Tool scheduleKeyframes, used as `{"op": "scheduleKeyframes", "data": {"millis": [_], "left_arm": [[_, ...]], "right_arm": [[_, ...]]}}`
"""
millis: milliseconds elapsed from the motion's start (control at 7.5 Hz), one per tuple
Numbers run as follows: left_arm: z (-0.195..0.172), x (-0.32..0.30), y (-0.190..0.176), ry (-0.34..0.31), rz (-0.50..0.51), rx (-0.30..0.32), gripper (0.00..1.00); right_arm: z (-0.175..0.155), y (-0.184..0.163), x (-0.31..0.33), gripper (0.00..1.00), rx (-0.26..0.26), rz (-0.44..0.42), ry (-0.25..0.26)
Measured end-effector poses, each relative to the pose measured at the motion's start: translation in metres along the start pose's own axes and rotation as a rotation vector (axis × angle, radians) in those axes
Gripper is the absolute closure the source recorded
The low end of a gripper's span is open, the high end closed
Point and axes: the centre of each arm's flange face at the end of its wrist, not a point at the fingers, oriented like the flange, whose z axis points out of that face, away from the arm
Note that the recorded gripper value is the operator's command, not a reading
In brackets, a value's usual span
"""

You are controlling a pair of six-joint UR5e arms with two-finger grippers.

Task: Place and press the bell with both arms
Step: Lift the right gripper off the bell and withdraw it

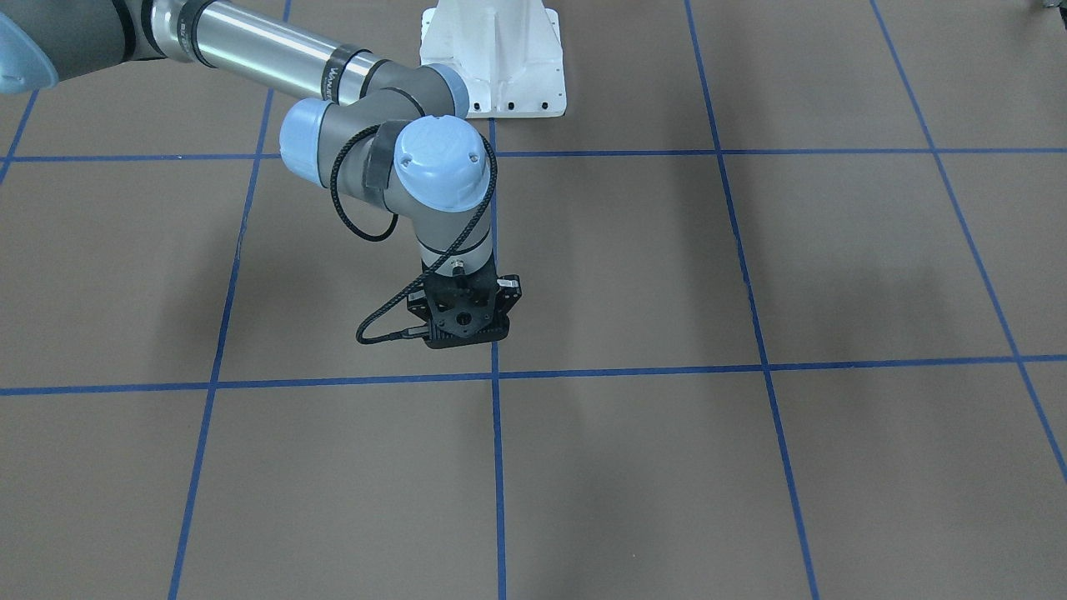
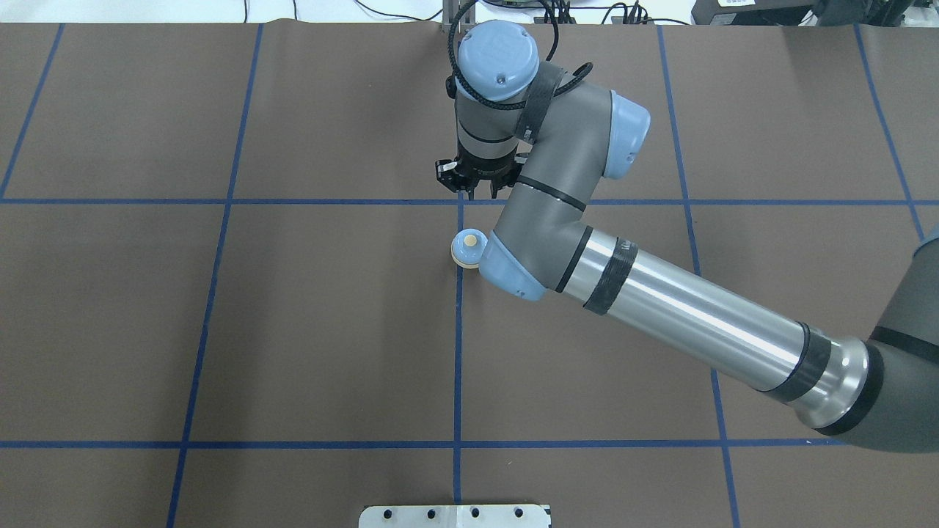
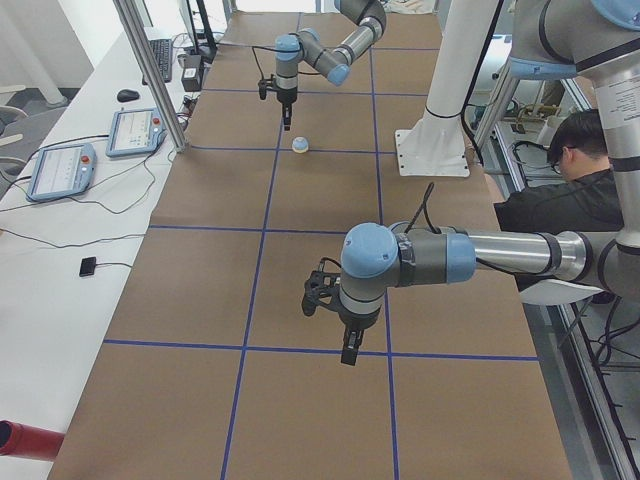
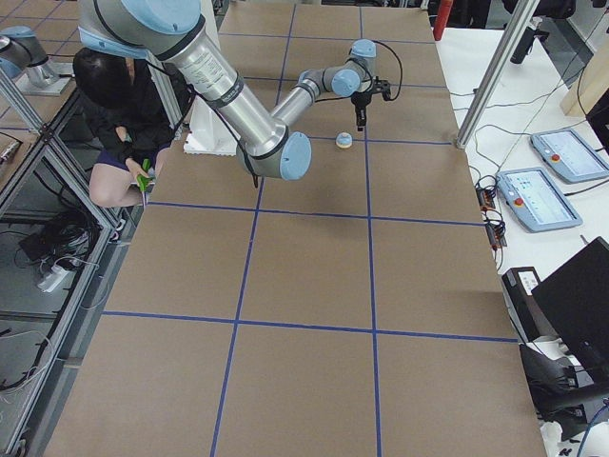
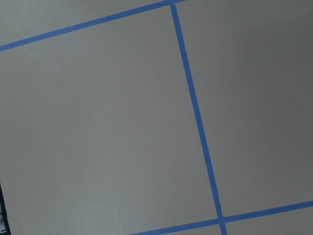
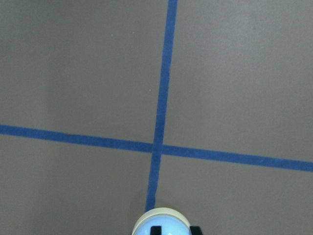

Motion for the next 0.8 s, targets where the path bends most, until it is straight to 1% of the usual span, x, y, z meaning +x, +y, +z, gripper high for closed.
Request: {"op": "scheduleKeyframes", "data": {"millis": [133, 267, 400, 667, 800], "left_arm": [[0.001, 0.001, -0.001, 0.023, -0.015, 0.009, 0.00], [0.000, 0.004, -0.003, 0.040, -0.030, 0.026, 0.00], [-0.002, 0.007, -0.007, 0.046, -0.050, 0.055, 0.00], [-0.009, 0.015, -0.019, 0.039, -0.086, 0.122, 0.00], [-0.009, 0.023, -0.027, 0.035, -0.073, 0.138, 0.00]], "right_arm": [[-0.012, -0.012, 0.031, 0.00, 0.007, 0.020, -0.010], [-0.029, -0.024, 0.078, 0.00, 0.003, 0.028, -0.031], [-0.047, -0.033, 0.133, 0.00, 0.002, 0.011, -0.046], [-0.077, -0.047, 0.245, 0.00, 0.012, -0.046, -0.050], [-0.096, -0.051, 0.305, 0.00, 0.016, -0.071, -0.058]]}}
